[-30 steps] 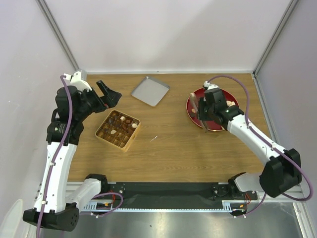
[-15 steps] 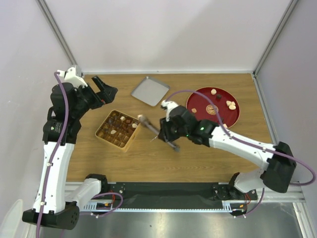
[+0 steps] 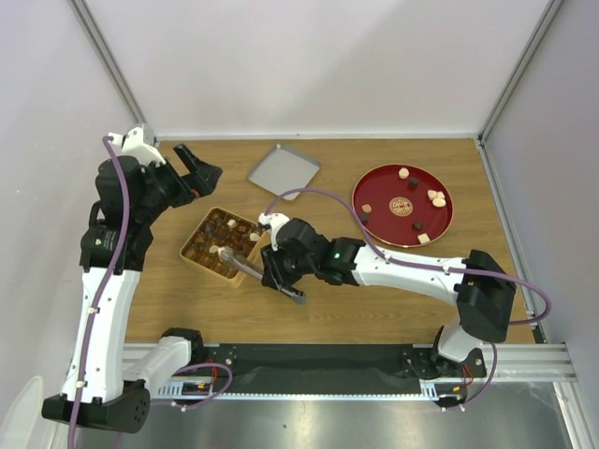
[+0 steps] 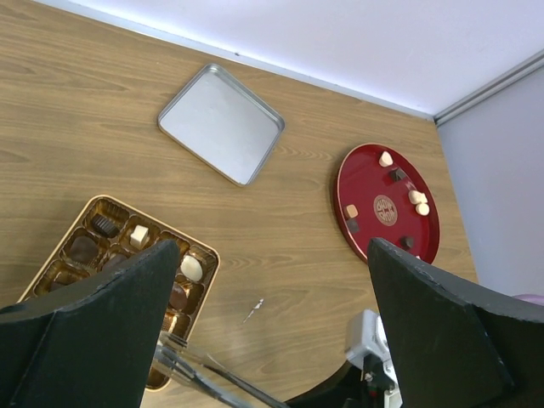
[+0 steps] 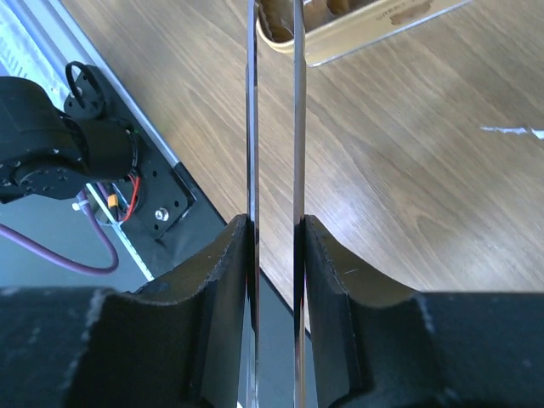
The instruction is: Pack the chocolate
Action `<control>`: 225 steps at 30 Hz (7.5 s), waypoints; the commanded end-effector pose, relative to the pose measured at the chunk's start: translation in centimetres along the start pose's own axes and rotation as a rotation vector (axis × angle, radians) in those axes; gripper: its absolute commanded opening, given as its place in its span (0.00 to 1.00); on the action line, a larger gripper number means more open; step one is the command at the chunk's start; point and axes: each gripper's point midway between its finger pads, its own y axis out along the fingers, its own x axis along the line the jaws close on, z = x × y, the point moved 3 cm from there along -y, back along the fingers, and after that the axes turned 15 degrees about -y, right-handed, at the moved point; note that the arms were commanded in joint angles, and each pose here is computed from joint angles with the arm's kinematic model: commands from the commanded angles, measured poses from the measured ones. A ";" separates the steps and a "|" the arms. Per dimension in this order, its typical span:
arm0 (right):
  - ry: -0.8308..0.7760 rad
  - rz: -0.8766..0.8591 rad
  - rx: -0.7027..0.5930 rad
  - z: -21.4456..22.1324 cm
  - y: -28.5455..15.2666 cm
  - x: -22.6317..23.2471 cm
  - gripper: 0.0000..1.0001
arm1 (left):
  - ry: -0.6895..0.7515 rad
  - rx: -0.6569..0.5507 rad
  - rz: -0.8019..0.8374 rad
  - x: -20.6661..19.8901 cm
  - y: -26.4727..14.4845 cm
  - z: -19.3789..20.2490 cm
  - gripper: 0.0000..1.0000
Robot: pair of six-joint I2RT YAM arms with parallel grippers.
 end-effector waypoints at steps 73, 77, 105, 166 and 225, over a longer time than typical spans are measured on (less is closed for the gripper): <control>0.405 0.569 -0.107 -3.3 -19.9 -21.4 0.39 | -0.260 0.227 -0.070 2.2 1.1 5.5 1.00; 0.434 0.577 -0.064 -1.9 -19.9 -21.8 0.39 | -0.257 0.240 -0.117 2.3 2.4 4.8 1.00; 0.481 0.601 0.087 4.4 -14.5 -26.3 0.39 | -0.319 0.315 -0.171 3.5 6.8 5.6 1.00; 0.481 0.753 0.128 4.4 -17.0 -27.4 0.26 | -0.391 0.351 -0.152 2.5 8.5 5.3 1.00; -0.018 -0.063 0.125 -2.3 -1.1 -4.0 0.42 | -0.436 0.279 -0.249 2.7 1.6 2.5 1.00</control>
